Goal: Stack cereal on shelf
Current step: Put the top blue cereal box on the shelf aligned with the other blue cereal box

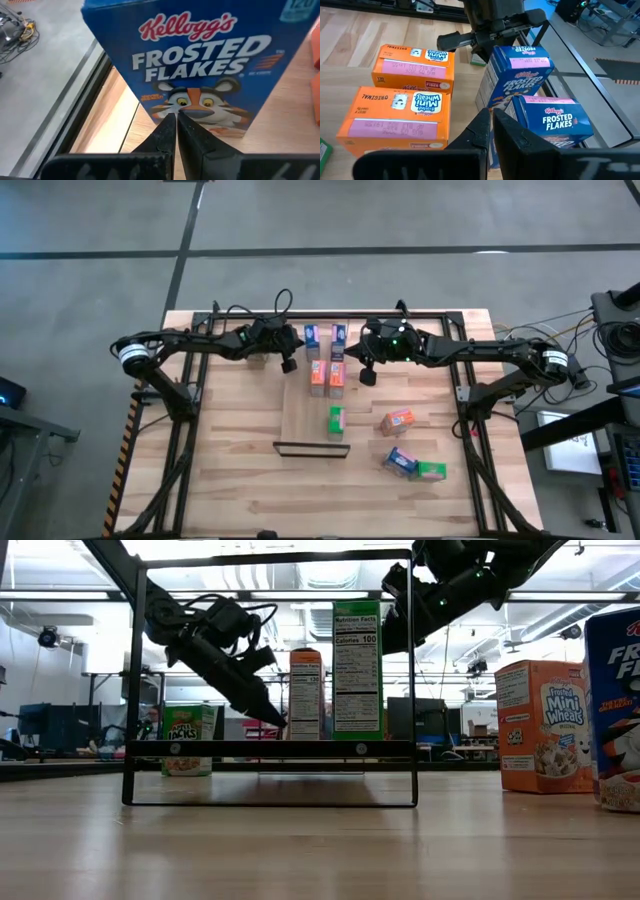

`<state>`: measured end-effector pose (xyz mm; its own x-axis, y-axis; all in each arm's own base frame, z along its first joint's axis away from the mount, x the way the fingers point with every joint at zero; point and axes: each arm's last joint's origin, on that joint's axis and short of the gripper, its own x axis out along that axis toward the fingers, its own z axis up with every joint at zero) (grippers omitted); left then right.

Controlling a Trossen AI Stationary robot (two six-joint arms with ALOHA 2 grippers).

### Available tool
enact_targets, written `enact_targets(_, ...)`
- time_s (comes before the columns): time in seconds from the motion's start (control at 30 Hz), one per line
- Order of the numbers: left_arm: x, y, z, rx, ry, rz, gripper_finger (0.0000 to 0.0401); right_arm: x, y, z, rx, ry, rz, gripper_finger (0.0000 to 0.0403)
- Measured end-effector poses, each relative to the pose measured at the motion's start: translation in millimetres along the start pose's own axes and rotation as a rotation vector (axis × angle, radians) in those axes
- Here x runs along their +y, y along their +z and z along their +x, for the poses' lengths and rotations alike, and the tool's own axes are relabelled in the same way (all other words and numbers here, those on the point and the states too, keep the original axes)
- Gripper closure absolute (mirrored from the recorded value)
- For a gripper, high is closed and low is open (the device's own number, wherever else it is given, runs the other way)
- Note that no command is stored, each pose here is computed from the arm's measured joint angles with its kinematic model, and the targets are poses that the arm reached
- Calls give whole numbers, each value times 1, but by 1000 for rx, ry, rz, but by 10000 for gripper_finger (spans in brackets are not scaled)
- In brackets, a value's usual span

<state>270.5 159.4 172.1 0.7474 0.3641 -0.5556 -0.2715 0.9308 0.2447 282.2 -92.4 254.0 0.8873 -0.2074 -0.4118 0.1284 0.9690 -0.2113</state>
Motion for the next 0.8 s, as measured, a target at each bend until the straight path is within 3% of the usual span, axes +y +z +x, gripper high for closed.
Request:
enact_targets(0.57,1,5,-4,-29,7,-13,401,0,0,0,0,0,-3,390)
enact_targets(0.8,3,18,-31,-51,15,-3,401,-1,4,0,-32,-8,82,390)
